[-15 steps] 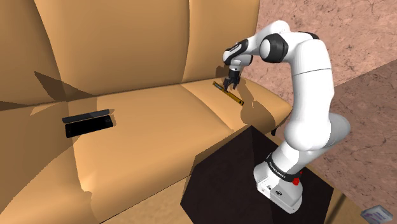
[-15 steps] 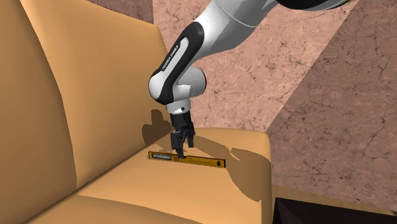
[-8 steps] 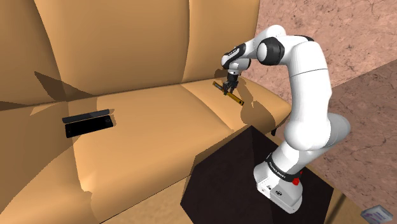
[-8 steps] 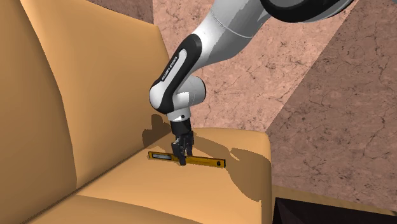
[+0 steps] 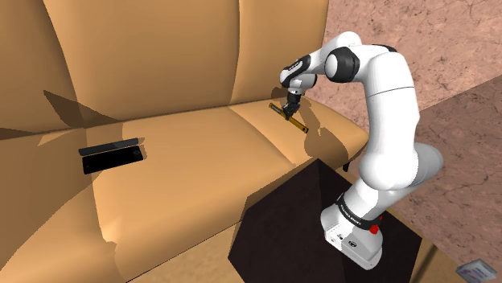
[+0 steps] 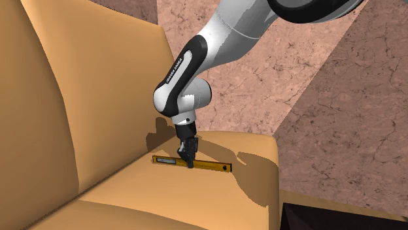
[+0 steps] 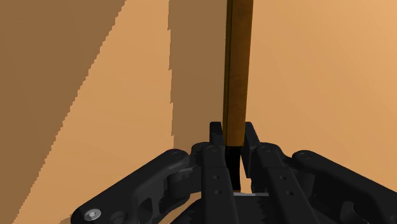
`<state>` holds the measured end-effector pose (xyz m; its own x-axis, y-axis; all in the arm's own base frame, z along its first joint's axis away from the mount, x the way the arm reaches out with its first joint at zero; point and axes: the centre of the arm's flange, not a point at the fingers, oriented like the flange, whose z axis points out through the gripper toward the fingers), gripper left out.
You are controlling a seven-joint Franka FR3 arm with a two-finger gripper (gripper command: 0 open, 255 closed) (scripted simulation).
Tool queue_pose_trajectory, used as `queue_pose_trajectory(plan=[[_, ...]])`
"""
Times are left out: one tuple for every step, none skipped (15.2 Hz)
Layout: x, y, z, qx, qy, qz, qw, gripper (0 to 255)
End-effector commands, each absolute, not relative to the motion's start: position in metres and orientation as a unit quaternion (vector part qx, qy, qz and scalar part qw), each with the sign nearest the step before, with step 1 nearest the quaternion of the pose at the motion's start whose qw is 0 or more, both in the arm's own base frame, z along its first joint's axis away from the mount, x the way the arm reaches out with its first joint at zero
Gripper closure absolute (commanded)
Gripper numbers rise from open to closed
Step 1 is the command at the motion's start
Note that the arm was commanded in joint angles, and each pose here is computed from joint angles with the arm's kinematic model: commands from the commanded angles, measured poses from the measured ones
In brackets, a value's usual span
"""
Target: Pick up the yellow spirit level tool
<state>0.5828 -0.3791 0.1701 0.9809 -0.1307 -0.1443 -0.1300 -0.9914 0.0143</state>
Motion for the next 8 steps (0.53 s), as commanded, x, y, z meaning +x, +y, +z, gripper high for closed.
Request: queue_pose_trajectory(plan=[[0.582, -0.379, 0.170, 0.995, -0.065, -0.073, 0.002, 255], [0.582, -0.379, 0.175, 0.995, -0.065, -0.073, 0.002, 255], [0.582, -0.379, 0.180, 0.995, -0.065, -0.073, 0.002, 255], [0.582, -0.379, 0.186, 0.995, -0.065, -0.073, 0.002, 255], [0.582, -0.379, 0.191, 0.995, -0.065, -0.073, 0.002, 255], [0.582, -0.379, 0.196, 0.995, -0.065, -0.073, 0.002, 255], [0.582, -0.379, 0.201, 0.995, -0.065, -0.073, 0.002, 255], [0.582, -0.379, 0.207, 0.995, -0.065, -0.073, 0.002, 255]])
